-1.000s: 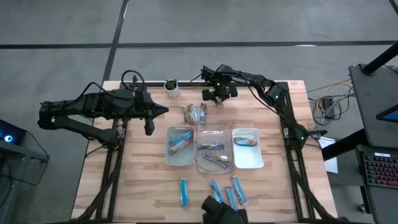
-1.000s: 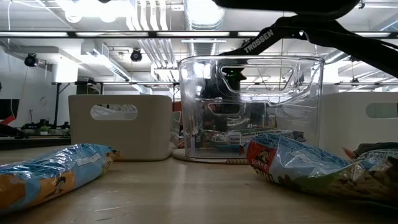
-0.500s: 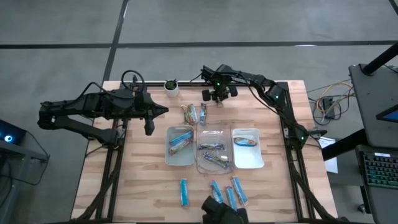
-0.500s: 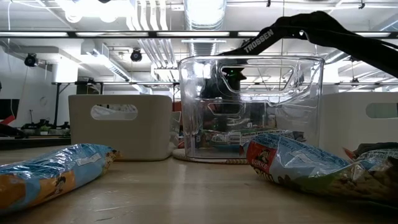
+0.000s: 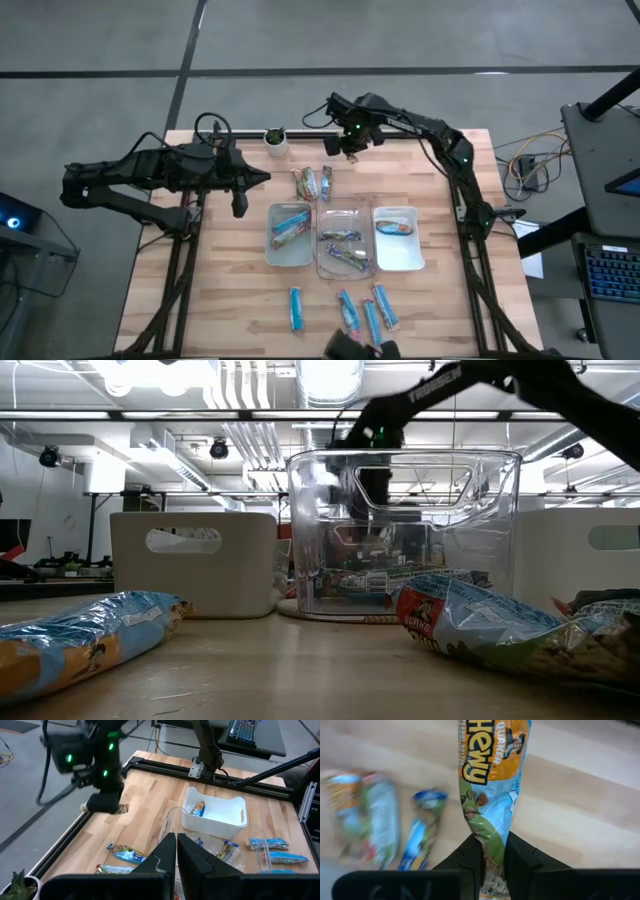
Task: Pick and place Granola Bars by type
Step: Put the yellow granola bar into the white bin
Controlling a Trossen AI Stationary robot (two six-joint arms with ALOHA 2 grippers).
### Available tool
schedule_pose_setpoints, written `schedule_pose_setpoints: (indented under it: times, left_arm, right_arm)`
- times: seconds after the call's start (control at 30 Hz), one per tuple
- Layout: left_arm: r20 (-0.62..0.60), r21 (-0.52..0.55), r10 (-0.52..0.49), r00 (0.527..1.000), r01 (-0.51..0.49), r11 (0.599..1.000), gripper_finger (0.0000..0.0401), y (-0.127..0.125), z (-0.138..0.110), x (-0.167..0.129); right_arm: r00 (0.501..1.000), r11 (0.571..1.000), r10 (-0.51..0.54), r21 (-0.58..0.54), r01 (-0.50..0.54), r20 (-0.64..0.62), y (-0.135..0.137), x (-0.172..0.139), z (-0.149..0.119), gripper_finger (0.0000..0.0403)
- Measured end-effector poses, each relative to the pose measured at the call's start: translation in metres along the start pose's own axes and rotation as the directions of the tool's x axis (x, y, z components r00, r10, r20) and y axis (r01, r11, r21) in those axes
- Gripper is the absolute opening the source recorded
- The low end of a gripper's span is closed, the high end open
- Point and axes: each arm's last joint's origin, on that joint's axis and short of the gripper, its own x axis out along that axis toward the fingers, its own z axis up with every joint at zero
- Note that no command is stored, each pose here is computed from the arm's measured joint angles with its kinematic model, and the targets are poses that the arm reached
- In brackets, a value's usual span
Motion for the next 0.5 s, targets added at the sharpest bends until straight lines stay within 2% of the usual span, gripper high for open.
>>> schedule_pose_setpoints:
  times: [0.17, 0.33, 0.5]
  left_arm:
    - [0.003, 0.016, 0.000, 1.000, 0.000, 1.000, 0.0000, 0.000, 0.000, -0.001]
    - [0.006, 0.035, 0.000, 1.000, 0.000, 0.999, 0.0000, 0.001, 0.000, -0.002]
    - [0.006, 0.036, 0.000, 1.000, 0.000, 0.999, 0.0000, 0.001, 0.000, -0.002]
  right_arm:
    - [0.996, 0.991, 0.074, -0.114, -0.067, 0.057, 0.012, -0.057, -0.033, 0.0054]
    - [0.980, 0.967, 0.169, -0.210, -0.144, 0.106, 0.016, -0.121, -0.082, 0.0054]
    - [0.953, 0.944, 0.274, -0.228, -0.240, 0.133, 0.011, -0.175, -0.133, 0.0054]
